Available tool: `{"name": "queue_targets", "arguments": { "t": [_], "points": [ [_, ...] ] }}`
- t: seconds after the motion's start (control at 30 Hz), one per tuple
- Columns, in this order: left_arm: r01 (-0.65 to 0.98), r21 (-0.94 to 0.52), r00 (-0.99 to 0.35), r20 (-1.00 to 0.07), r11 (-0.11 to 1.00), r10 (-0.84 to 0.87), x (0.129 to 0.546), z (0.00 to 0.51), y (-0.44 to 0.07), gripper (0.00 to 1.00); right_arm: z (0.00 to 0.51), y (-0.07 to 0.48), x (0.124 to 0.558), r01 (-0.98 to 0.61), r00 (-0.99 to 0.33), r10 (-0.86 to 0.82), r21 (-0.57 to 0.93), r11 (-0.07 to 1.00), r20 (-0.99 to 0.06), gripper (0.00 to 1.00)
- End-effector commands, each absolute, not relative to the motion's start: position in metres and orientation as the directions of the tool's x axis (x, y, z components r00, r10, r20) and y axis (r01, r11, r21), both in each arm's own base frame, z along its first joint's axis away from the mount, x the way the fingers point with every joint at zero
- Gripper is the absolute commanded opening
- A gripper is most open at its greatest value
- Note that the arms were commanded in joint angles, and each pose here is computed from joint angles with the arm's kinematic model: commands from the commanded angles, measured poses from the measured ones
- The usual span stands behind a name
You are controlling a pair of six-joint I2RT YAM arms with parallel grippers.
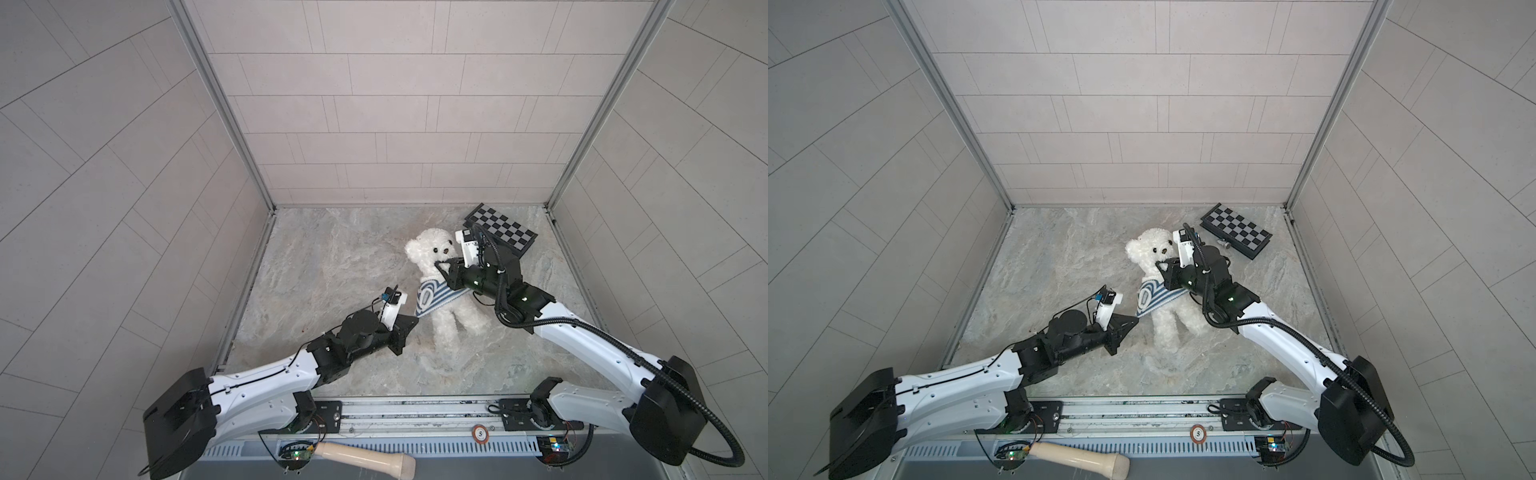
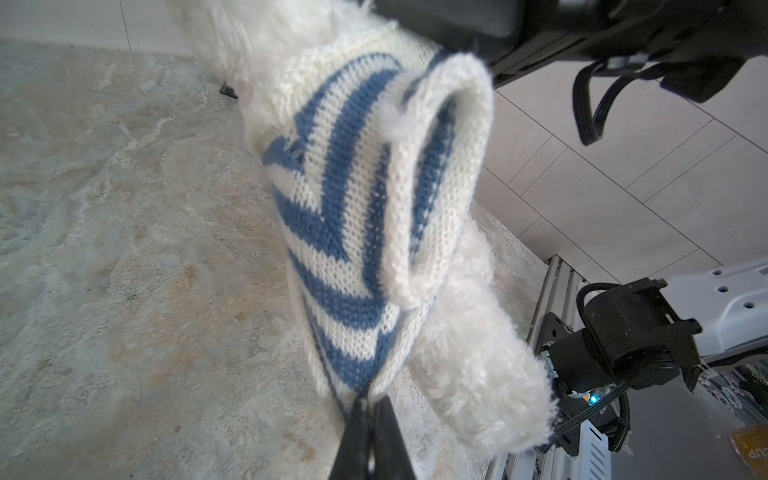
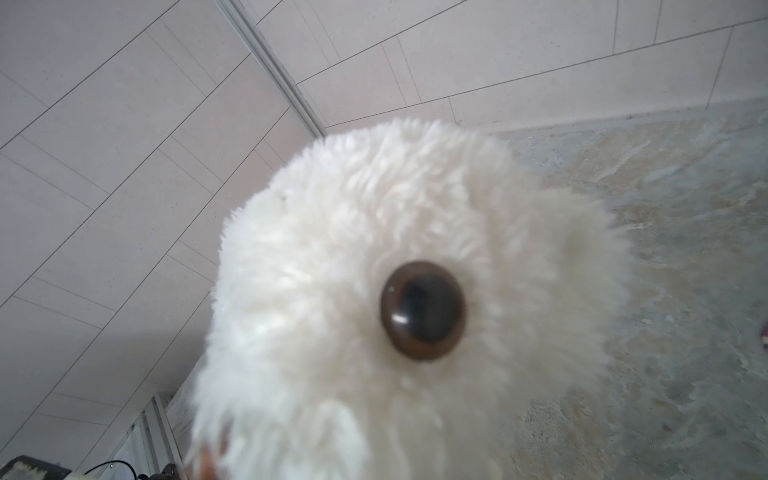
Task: Dress the teddy bear
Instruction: 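Lift the bear upright by its head with the right gripper while left holds sleeve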
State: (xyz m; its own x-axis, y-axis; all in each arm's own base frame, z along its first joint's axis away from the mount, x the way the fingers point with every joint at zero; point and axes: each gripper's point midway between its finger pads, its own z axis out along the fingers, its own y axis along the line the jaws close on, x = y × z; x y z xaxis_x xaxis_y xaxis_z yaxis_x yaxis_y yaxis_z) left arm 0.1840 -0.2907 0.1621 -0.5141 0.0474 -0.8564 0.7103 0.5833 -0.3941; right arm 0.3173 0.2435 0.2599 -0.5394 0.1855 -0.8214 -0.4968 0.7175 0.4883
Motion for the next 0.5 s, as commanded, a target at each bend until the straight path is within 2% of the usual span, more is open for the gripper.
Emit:
{"name": "queue_targets", "arguments": {
  "t": [0.0, 0.13, 0.17, 0.3, 0.47],
  "points": [
    [0.687, -0.400, -0.557, -0.826, 0.607, 0.087, 0.179, 0.152, -0.286, 0.00, 0.344, 0.255, 0.306, -0.656, -0.315, 0.235, 0.390, 0.647, -0.920, 0.00],
    [0.705, -0.420, -0.526, -0.850, 0.571, 0.025, 0.182, 0.190, -0.293, 0.00, 0.350, 0.270, 0.273, -0.757, -0.248, 0.160, 0.294, 0.583, -0.955, 0.00],
    [0.718, -0.426, -0.521, -0.854, 0.551, 0.019, 0.179, 0.200, -0.295, 0.03, 0.351, 0.270, 0.268, -0.769, -0.236, 0.155, 0.282, 0.573, -0.959, 0.00],
    [0.750, -0.459, -0.508, -0.861, 0.476, -0.030, 0.162, 0.229, -0.286, 0.38, 0.357, 0.259, 0.251, -0.801, -0.163, 0.154, 0.222, 0.556, -0.975, 0.00],
    [0.761, -0.530, -0.514, -0.845, 0.375, -0.150, 0.143, 0.271, -0.266, 0.64, 0.383, 0.253, 0.234, -0.859, -0.089, 0.197, 0.175, 0.481, -0.976, 0.00]
  ]
}}
